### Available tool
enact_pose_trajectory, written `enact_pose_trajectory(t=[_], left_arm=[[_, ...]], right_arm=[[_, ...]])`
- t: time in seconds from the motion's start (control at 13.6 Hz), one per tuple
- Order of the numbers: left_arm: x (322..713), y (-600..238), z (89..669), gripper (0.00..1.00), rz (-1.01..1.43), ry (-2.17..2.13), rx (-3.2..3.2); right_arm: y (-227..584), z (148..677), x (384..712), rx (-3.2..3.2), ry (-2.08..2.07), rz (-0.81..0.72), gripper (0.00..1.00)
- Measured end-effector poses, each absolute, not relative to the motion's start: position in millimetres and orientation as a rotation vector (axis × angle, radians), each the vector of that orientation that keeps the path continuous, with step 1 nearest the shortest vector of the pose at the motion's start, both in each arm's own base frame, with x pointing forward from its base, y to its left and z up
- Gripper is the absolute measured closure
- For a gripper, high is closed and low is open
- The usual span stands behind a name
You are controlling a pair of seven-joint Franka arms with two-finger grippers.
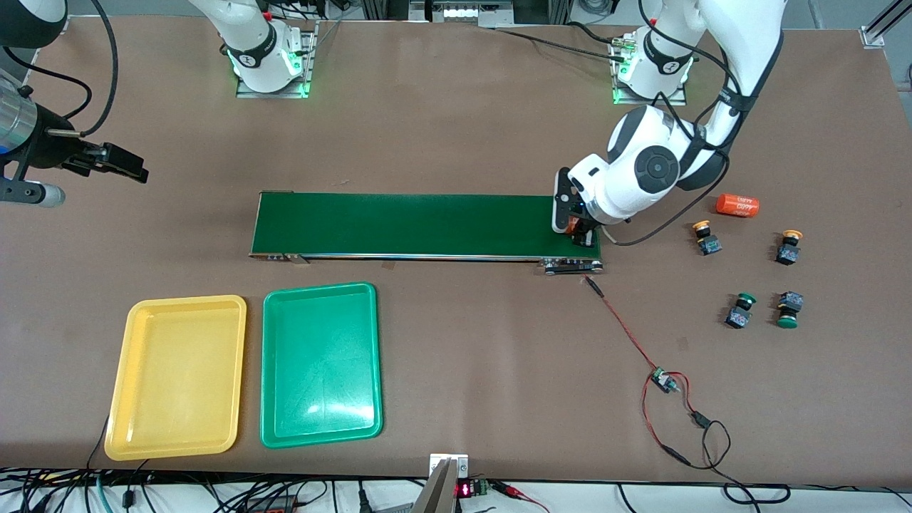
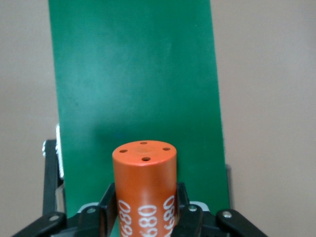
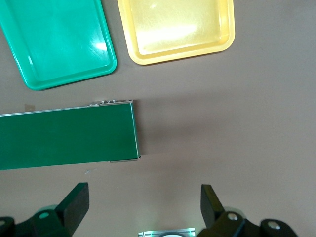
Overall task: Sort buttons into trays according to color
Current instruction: 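Carry the battery onto the conveyor belt and open the left gripper, then move the left gripper over the yellow-capped button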
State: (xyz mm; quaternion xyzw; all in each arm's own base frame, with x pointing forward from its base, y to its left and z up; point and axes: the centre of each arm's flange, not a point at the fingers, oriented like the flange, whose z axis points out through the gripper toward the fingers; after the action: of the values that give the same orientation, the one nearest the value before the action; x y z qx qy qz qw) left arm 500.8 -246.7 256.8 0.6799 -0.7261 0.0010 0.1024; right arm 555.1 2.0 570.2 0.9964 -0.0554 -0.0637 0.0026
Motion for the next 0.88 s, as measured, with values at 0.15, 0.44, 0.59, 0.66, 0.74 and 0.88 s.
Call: enact_pose_trajectory(t=[0.15,0.44,0.59,0.66,0.74,0.88], left_arm=[[498.0,-252.6,256.7,0.46,0.002,-2.148,2.003],[499.5,-254.4,264.1,0.06,0.014,-2.155,2.005],[504.8,-252.9,289.8,0.0,0.02,-2.164,2.014],[511.7,-245.0,309.5,0.0,0.03,-2.155,2.042],[524.7,-223.5,330.6,0.0,0.052,-2.119,2.101],[554.4,-149.8,354.5,0.0,0.094,-1.993,2.256]], right_arm=[[2.1,568.7,555.8,3.125,-0.174,-0.204,0.0],[6.3,563.7,558.6,3.124,-0.159,-0.217,0.0],[7.8,557.9,562.7,3.123,-0.152,-0.231,0.0],[8.2,556.4,564.2,3.119,-0.147,-0.233,0.0],[7.9,556.0,564.9,3.115,-0.145,-0.234,0.0],[7.4,558.3,565.4,3.115,-0.146,-0.226,0.0]])
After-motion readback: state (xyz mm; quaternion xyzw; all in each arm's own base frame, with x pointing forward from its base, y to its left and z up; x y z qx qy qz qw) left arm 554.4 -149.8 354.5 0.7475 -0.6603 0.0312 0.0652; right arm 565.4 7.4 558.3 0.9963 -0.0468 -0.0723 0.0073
